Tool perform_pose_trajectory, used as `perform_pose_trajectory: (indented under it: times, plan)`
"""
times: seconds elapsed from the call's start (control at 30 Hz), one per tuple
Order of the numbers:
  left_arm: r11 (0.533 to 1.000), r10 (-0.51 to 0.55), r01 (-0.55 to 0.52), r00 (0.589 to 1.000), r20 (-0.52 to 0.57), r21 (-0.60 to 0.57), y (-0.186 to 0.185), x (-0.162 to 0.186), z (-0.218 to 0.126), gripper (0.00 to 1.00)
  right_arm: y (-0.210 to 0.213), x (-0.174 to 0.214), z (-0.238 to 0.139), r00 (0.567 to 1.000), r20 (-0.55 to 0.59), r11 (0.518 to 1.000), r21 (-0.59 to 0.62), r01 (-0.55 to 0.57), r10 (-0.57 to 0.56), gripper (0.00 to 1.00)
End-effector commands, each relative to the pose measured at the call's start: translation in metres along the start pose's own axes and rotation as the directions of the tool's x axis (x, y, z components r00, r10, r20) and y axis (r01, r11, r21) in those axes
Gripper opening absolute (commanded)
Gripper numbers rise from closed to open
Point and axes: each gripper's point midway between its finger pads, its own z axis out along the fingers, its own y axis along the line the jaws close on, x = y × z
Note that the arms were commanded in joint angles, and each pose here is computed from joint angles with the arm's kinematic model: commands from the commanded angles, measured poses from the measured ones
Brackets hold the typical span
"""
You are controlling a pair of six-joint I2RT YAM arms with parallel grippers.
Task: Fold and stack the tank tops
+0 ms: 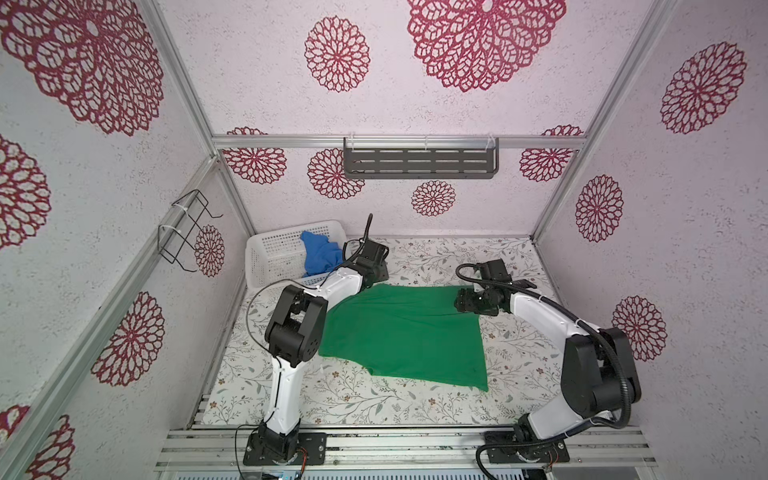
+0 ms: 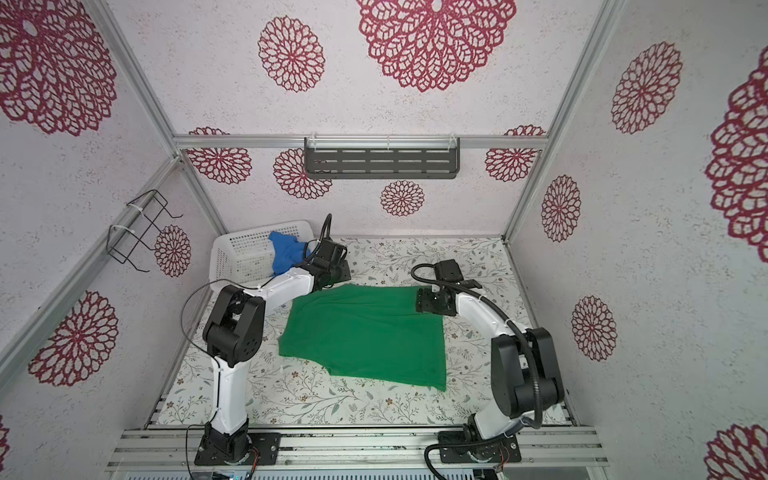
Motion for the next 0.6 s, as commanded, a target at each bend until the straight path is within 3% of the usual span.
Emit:
perform_pose_trajectory:
  times: [0.0, 0.43, 0.57]
  plan:
    - [0.998, 0.019, -0.021, 0.999, -0.031, -0.053, 0.025, -0.006, 0.021, 0.49, -0.005, 0.018, -0.014, 0.999, -0.031, 0.999, 0.014, -0.036, 0.036, 0.76]
    - [0.983, 0.012, -0.018, 0.999, -0.034, -0.182, 0.088, -0.022, 0.018, 0.49, -0.034, 0.140, -0.057, 0.964, -0.182, 0.979, 0.098, -0.177, 0.192, 0.68]
    - [0.985, 0.040, -0.041, 0.999, -0.010, -0.169, 0.082, -0.031, -0.003, 0.50, -0.037, 0.157, -0.069, 0.953, -0.198, 0.971, 0.114, -0.211, 0.231, 0.66]
